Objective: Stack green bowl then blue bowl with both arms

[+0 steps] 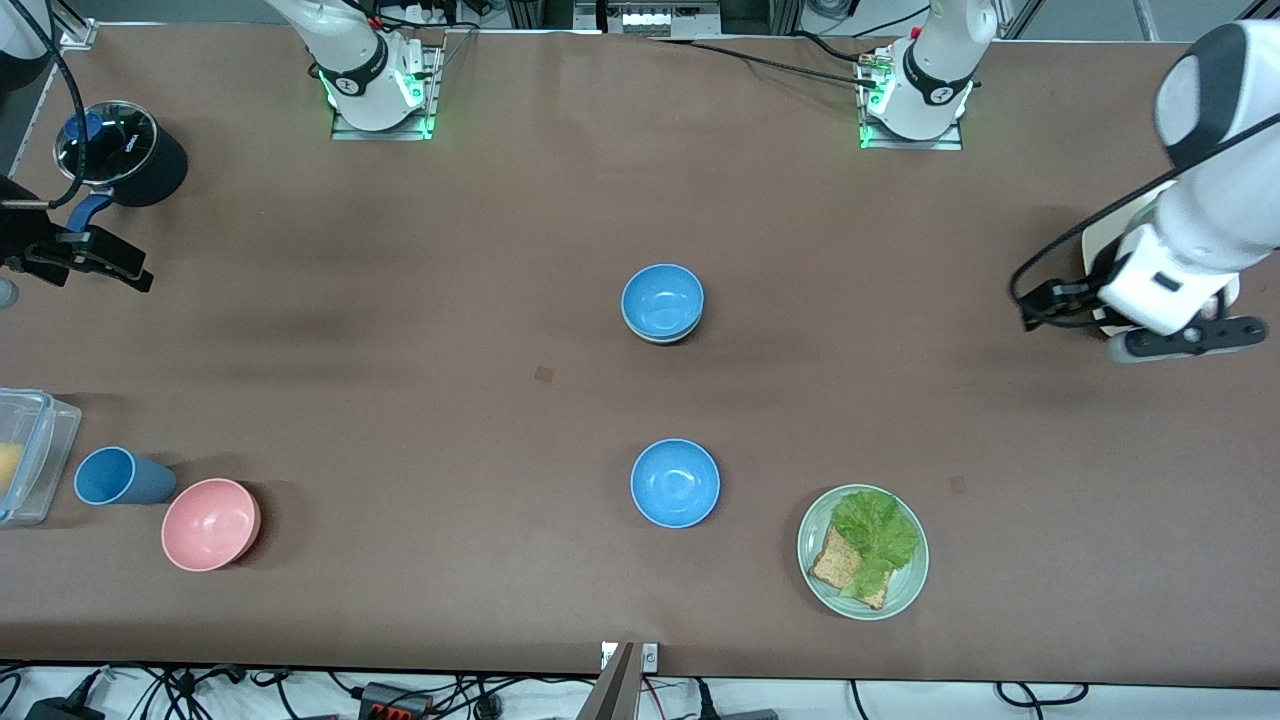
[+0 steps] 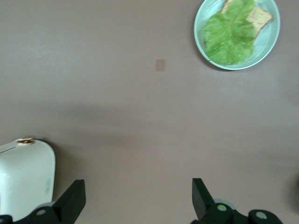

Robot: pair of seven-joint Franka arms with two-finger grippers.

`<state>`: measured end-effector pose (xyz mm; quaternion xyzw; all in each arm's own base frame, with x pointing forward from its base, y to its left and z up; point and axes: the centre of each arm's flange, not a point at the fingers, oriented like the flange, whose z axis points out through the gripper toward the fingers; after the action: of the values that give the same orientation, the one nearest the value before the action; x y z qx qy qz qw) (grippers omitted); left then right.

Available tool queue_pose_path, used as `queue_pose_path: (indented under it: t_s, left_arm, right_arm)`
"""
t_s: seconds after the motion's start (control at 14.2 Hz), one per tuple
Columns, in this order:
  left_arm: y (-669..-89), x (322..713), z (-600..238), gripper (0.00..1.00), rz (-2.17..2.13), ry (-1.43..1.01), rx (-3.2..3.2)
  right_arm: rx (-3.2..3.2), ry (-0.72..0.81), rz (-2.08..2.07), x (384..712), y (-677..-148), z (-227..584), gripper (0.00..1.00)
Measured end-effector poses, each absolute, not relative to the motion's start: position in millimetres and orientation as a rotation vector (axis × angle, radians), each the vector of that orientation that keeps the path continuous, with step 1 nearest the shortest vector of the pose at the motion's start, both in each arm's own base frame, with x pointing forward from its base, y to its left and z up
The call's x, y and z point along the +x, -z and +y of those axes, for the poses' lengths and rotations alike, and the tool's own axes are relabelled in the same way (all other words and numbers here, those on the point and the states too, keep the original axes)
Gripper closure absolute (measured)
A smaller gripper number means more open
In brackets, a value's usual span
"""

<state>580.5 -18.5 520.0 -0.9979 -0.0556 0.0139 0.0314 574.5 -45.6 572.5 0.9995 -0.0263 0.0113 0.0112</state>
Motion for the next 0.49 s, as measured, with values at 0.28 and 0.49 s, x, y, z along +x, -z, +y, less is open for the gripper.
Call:
queue_pose_path:
  t_s: [0.28, 0.49]
  left_arm:
    - [-549, 570, -23, 0.0, -0.09, -0.047, -3.148]
    - [-551, 570, -27, 0.0, -0.095, -0.048, -3.184]
  right_arm:
    - [3.118, -0.035, -0.082, 574, -572, -46, 0.0]
    - [3.118, -0.035, -0.082, 574, -573, -45, 0.0]
